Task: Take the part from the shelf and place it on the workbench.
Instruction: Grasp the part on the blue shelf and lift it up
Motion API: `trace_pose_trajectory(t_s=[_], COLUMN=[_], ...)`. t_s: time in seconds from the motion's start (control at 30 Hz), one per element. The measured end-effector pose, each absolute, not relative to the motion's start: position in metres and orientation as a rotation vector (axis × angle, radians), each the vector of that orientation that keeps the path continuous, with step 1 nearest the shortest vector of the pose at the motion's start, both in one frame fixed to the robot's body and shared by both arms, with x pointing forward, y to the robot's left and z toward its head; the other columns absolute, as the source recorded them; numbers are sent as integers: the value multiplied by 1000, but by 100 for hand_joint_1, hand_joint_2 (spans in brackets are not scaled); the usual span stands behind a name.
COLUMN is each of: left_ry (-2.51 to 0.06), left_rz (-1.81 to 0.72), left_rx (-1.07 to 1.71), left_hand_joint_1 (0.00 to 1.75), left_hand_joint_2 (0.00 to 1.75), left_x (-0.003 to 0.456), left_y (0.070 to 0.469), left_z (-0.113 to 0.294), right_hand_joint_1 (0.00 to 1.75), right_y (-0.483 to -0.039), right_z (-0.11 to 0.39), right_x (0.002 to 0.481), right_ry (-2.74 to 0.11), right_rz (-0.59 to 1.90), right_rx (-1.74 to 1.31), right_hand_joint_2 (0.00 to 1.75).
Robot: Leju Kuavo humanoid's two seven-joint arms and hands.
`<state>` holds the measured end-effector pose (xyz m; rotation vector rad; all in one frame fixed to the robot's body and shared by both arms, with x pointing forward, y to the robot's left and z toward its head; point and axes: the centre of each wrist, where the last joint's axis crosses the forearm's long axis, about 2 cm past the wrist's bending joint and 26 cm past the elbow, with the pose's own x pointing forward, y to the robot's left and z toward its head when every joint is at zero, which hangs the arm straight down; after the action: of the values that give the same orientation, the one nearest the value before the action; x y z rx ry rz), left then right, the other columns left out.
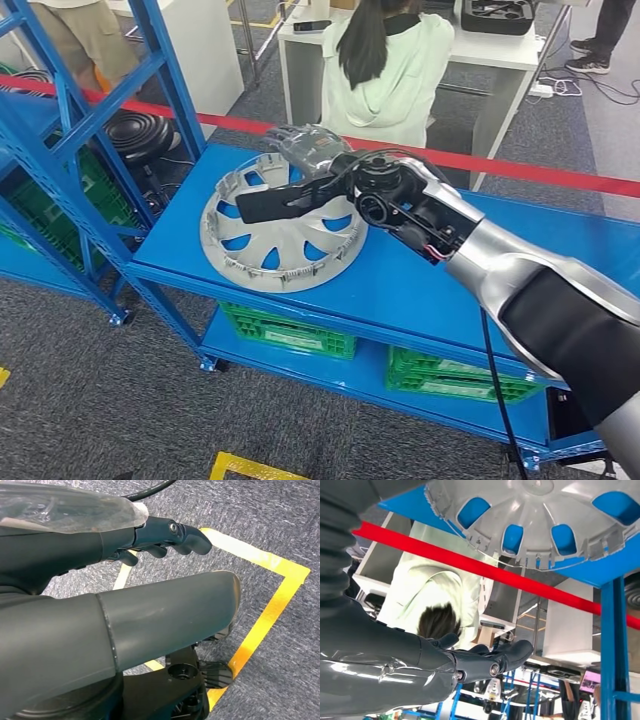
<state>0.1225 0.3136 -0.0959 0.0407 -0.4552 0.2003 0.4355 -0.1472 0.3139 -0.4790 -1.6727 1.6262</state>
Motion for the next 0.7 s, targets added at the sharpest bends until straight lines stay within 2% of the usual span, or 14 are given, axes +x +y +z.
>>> trace_pose_trajectory(t_s=[0.7], left_ry=[-457], left_rz=[197], left_rx=[52], left_hand_joint_1=[0], left_hand_joint_2=[0], left_x=[123], left_y=[316], left_z=[-96], right_hand_joint_1=[0], right_y=[-147], right_z=[319], right_x=[430], right_ry=[-1591], right_rz=[1708], right_rx=[-492], right_hand_joint_2=[175])
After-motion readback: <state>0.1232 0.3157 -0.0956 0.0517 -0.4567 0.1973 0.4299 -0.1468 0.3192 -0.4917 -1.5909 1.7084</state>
